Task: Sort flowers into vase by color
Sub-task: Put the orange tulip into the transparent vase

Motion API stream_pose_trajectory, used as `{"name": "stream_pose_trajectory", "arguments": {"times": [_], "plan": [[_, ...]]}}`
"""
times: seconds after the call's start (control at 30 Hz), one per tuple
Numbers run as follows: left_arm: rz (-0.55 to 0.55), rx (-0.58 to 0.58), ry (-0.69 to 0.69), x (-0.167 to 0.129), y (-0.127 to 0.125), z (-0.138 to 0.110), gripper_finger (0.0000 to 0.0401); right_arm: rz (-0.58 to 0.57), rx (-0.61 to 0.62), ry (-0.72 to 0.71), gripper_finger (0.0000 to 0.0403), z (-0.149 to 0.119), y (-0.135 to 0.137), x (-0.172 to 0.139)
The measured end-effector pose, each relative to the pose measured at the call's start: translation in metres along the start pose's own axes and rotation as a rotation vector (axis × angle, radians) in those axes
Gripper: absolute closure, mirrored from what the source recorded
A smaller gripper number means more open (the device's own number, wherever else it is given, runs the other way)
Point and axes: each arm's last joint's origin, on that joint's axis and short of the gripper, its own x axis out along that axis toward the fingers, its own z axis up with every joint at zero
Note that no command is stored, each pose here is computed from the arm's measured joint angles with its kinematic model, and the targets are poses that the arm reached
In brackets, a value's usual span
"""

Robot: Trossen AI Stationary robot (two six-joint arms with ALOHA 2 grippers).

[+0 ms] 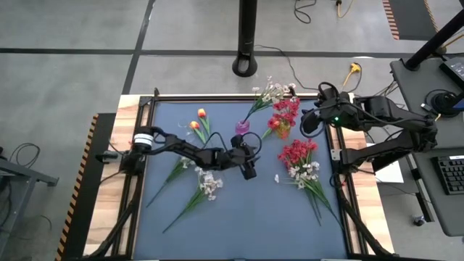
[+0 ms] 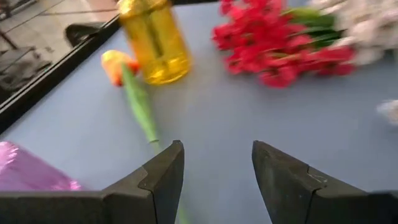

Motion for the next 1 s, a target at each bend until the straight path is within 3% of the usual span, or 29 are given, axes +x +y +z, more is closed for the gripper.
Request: {"name": "stream_pose_trajectory", "arguments": {"times": [0.27, 0.5, 1.0], "plan": [[0.016, -0.037, 0.062, 0.022, 0.019, -0.019, 0.024, -0.01, -0.01, 0.01, 0.0136, -0.004, 0.001, 0.005], [0.009, -0.064, 0.086, 0.027, 0.019, -0.029, 0.0264, -0.006, -0.007, 0.005, 0.014, -0.003, 0.002, 0.005], [0.017, -0.133, 0.093, 0.03, 0.018, -0.034, 0.0371, 0.006, -0.003, -0.009, 0.014, -0.001, 0.003, 0.005]]}}
